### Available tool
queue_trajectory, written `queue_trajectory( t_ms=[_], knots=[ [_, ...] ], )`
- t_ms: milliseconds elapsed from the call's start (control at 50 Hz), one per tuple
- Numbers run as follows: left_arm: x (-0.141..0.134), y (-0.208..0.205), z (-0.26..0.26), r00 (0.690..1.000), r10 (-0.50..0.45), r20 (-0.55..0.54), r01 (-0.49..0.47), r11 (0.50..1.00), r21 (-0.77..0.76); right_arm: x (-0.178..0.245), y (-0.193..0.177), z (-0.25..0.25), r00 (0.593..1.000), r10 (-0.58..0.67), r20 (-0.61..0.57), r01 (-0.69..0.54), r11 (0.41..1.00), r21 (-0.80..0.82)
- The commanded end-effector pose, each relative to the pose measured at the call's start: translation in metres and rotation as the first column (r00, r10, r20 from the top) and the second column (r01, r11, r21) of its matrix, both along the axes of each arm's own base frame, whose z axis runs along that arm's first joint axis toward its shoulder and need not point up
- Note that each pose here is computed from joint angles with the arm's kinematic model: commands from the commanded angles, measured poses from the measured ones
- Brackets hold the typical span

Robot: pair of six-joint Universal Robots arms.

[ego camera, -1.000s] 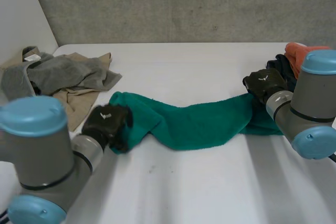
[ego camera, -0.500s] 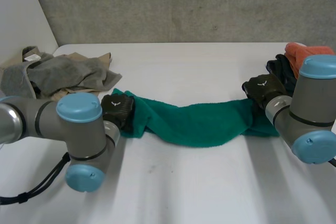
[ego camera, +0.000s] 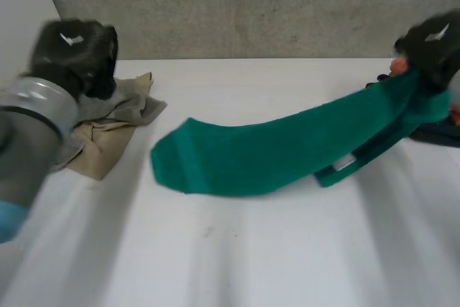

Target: Fold the laundry.

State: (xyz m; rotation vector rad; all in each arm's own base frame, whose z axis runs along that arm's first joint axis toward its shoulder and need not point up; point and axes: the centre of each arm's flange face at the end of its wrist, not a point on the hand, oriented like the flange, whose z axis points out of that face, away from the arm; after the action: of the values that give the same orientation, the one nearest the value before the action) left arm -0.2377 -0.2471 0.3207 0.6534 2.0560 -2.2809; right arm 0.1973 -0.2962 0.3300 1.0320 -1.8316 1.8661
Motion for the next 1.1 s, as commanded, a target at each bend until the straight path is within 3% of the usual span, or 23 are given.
queue_trajectory(
  t_ms=[20,100,200,340,580,860,940,1020,1100],
  knots=[
    [0.014,0.021,0.023,0.999,-0.030,0.020,0.029,0.999,0.041,-0.014,0.029,0.038,0.999,0.042,0.001,-0.042,0.999,0.016],
    [0.017,0.019,-0.006,0.998,-0.031,0.047,0.024,0.989,0.147,-0.013,0.028,0.010,0.998,0.068,0.006,-0.068,0.985,0.157],
    [-0.008,0.021,-0.083,0.984,-0.161,0.072,0.136,0.953,0.270,-0.008,0.012,-0.029,0.997,0.073,0.013,-0.074,0.965,0.252],
    [-0.048,0.037,-0.140,0.948,-0.311,0.062,0.285,0.920,0.269,-0.011,-0.002,-0.057,0.997,0.030,0.070,-0.047,0.968,0.248],
    [-0.097,0.015,-0.196,0.915,-0.396,0.077,0.361,0.888,0.286,-0.011,0.000,-0.097,0.997,0.027,0.076,-0.048,0.956,0.289],
    [-0.115,-0.009,-0.222,0.908,-0.403,0.110,0.351,0.879,0.322,-0.010,-0.004,-0.116,0.997,0.023,0.072,-0.045,0.947,0.318],
    [-0.114,-0.015,-0.215,0.919,-0.379,0.112,0.328,0.890,0.318,-0.011,-0.006,-0.115,0.997,0.021,0.073,-0.043,0.951,0.307],
    [-0.111,-0.016,-0.197,0.930,-0.350,0.112,0.307,0.908,0.286,-0.011,-0.008,-0.109,0.997,0.020,0.070,-0.039,0.958,0.285],
    [-0.097,-0.011,-0.132,0.954,-0.288,0.082,0.269,0.944,0.190,-0.012,-0.007,-0.088,0.998,0.025,0.062,-0.039,0.972,0.233]
  ],
)
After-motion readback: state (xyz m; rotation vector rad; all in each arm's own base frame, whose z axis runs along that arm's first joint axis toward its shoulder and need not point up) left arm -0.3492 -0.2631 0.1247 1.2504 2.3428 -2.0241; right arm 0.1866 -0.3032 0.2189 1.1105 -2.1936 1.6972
